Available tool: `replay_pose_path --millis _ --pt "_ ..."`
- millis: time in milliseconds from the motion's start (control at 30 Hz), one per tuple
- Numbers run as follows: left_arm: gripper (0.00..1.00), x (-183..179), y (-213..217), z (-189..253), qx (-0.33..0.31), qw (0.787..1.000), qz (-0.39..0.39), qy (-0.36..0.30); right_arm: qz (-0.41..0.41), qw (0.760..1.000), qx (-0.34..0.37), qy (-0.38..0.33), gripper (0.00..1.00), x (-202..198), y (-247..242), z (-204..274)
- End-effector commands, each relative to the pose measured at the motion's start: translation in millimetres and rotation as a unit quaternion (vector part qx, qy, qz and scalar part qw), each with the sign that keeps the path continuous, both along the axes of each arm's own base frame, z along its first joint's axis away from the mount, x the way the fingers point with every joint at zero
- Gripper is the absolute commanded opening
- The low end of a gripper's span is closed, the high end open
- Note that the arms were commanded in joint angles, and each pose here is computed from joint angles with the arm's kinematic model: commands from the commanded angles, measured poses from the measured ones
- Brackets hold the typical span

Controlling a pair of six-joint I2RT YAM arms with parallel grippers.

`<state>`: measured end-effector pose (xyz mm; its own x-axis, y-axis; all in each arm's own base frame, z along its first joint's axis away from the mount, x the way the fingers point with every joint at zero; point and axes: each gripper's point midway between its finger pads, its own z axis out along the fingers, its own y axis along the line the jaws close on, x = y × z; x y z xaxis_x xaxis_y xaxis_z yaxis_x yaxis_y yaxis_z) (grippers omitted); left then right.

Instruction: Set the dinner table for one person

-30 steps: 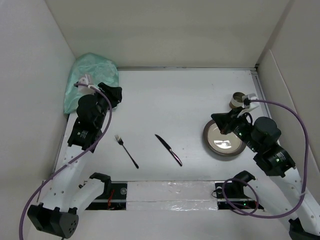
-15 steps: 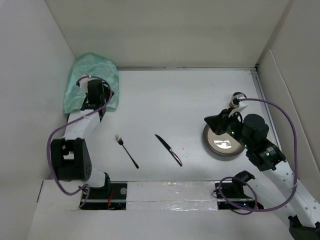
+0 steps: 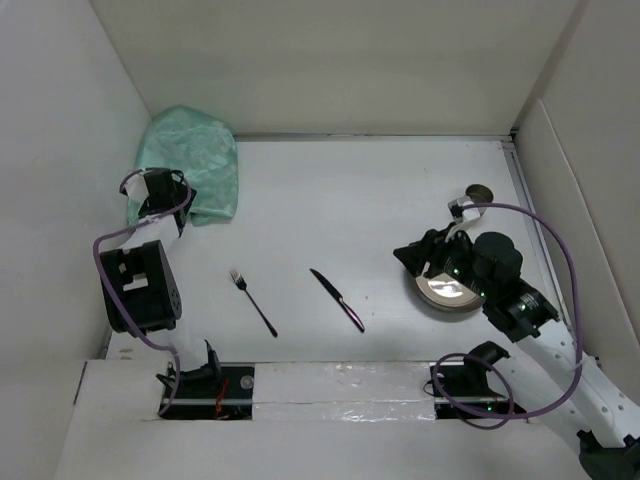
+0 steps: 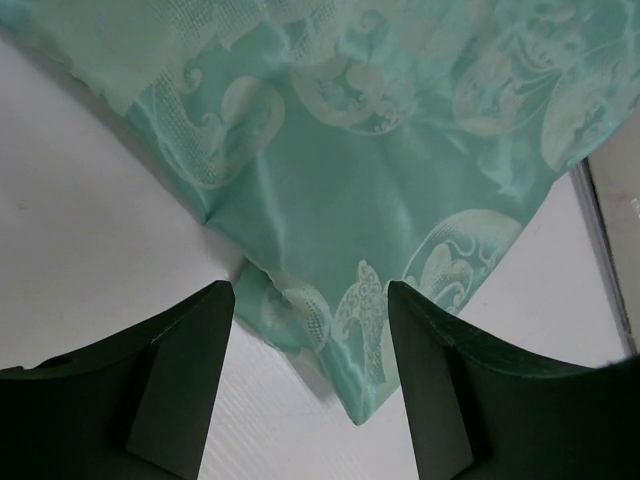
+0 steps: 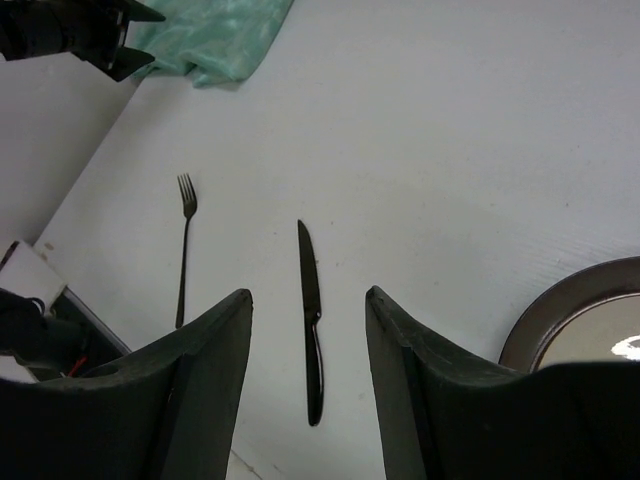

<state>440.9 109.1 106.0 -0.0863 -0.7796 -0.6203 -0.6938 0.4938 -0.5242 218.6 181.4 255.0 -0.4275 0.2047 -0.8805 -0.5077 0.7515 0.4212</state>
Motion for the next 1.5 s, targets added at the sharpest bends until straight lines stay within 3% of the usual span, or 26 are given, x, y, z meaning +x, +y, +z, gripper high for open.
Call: replay_pose_path --millis 0,267,333,400,433,467,567,800,833,967,1067,1200,1233,1267,1367,1467 --pt "0.61 23 -11 -4 -0.012 0.999 -0.038 -0.007 0.025 0.999 0.011 -0.017 0.55 -1 10 6" --pt "0.60 44 -40 -34 -0.039 0.995 -0.089 0.008 0.031 0.999 0.007 -0.010 0.55 2 14 -2" --pt "0.55 53 -48 -37 -0.048 0.994 -0.098 0.003 0.036 0.999 0.004 -0.002 0.55 3 17 -4" --pt "0.41 61 -71 -35 -0.065 0.988 -0.136 -0.014 0.040 0.999 0.007 0.000 0.55 6 21 -8" --pt "0.34 63 -78 -38 -0.070 0.987 -0.145 -0.013 0.040 0.999 0.007 0.000 0.55 8 22 -9" --pt "0.17 66 -94 -40 -0.077 0.984 -0.160 -0.013 0.039 0.999 0.004 0.003 0.55 9 22 -10" --pt "0.00 75 -137 -33 -0.095 0.972 -0.212 -0.028 0.033 0.999 0.008 0.005 0.55 16 25 -14" --pt "0.00 82 -244 -9 -0.119 0.938 -0.319 -0.056 0.015 1.000 -0.012 0.010 0.55 40 30 -21" --pt "0.05 81 -252 -7 -0.120 0.935 -0.328 -0.058 0.012 1.000 -0.015 0.012 0.55 43 30 -22" --pt "0.55 75 -270 4 -0.119 0.922 -0.364 -0.063 0.003 1.000 -0.020 0.016 0.59 56 35 -28" --pt "0.71 61 -263 16 -0.101 0.924 -0.365 -0.060 0.006 0.999 -0.026 0.032 0.60 64 41 -39" --pt "0.74 25 -224 21 -0.046 0.952 -0.295 -0.068 0.029 0.999 -0.026 0.039 0.60 70 56 -47" --pt "0.73 16 -217 46 -0.041 0.955 -0.279 -0.097 0.031 0.998 -0.028 0.042 0.60 71 58 -48" --pt "0.72 1 -195 30 -0.034 0.971 -0.218 -0.091 0.032 0.998 -0.027 0.040 0.60 72 58 -47" --pt "0.69 -23 -170 45 -0.067 0.974 -0.160 -0.147 0.037 0.999 -0.016 0.023 0.60 69 61 -43" --pt "0.69 -52 -138 -1 -0.105 0.985 -0.090 -0.107 0.037 0.999 -0.022 0.020 0.60 65 60 -39"
